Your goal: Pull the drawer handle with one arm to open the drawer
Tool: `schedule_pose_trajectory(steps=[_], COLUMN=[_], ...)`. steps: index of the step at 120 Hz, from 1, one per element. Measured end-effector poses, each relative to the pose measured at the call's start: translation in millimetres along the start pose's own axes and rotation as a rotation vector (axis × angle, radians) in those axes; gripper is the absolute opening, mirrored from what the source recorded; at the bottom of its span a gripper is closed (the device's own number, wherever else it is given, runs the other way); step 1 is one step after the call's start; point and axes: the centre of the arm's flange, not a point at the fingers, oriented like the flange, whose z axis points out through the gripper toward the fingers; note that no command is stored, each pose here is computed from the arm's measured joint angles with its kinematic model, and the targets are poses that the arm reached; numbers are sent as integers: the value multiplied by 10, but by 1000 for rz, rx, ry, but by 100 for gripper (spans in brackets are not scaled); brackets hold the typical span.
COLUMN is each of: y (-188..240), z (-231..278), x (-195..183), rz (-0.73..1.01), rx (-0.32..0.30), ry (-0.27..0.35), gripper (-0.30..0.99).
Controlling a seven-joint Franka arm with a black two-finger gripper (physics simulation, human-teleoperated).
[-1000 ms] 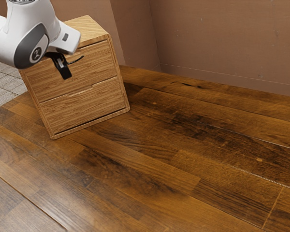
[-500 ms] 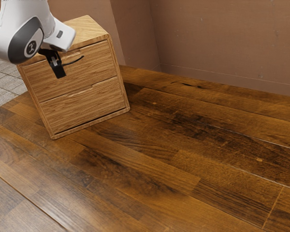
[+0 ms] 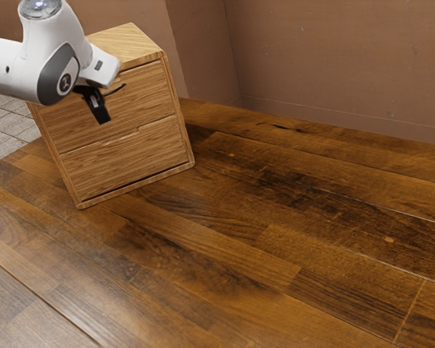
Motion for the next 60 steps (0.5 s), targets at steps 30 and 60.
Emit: schedule_pose_trajectory(steps=[30, 60], y=[30, 126], z=[-5, -87], x=[83, 230], rz=[38, 82], rx=[-6, -11], ry=[24, 42], gripper=[95, 69])
